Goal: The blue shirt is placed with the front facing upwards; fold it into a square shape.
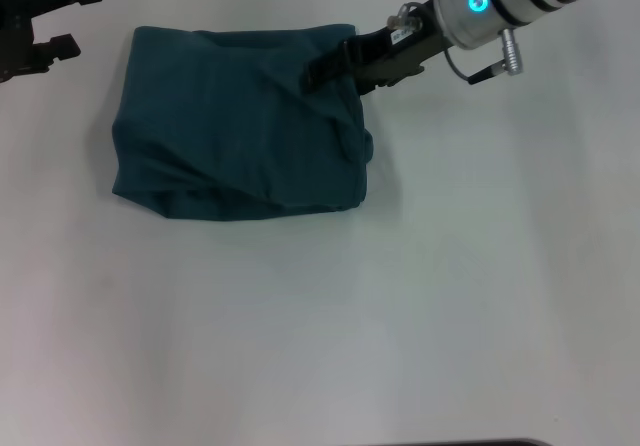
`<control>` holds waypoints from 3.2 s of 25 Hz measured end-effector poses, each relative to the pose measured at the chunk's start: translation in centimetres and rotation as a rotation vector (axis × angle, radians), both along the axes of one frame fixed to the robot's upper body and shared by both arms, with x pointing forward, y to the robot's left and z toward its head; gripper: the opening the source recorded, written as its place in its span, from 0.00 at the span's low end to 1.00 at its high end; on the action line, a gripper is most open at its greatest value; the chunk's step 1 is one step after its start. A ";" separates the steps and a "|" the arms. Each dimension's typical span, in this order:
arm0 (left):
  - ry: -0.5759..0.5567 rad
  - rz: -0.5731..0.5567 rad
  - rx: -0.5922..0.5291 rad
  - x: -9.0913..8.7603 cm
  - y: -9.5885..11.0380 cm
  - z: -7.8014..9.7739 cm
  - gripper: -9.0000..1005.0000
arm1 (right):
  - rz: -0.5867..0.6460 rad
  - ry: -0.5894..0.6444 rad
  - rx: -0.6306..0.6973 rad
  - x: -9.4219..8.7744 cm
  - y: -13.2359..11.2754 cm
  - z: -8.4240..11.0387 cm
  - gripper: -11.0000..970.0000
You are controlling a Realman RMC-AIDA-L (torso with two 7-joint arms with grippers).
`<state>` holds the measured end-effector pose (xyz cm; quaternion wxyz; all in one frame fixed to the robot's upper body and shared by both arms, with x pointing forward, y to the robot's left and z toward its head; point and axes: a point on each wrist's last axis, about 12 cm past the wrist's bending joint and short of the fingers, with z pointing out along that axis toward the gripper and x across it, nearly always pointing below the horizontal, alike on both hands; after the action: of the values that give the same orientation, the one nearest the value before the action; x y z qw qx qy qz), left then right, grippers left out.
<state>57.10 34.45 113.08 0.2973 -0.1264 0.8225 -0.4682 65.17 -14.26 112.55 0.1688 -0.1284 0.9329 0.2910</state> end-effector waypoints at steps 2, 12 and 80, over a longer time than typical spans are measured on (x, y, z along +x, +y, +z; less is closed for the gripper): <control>-0.001 0.003 0.001 0.1 0.0 0.0 0.94 | 0.006 -0.003 -0.002 -0.1 0.4 -0.1 0.90; 0.007 0.001 -0.005 0.0 -0.2 -0.4 0.94 | -0.006 0.017 -0.002 -0.4 1.2 -1.1 0.94; 0.013 0.037 -0.008 0.3 0.1 -0.7 0.94 | -0.021 -0.068 -0.062 1.3 -0.9 1.3 0.07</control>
<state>57.43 34.58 112.36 0.3000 -0.1458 0.8201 -0.4650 66.48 -15.19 113.86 0.1994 -0.1337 0.9365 0.2558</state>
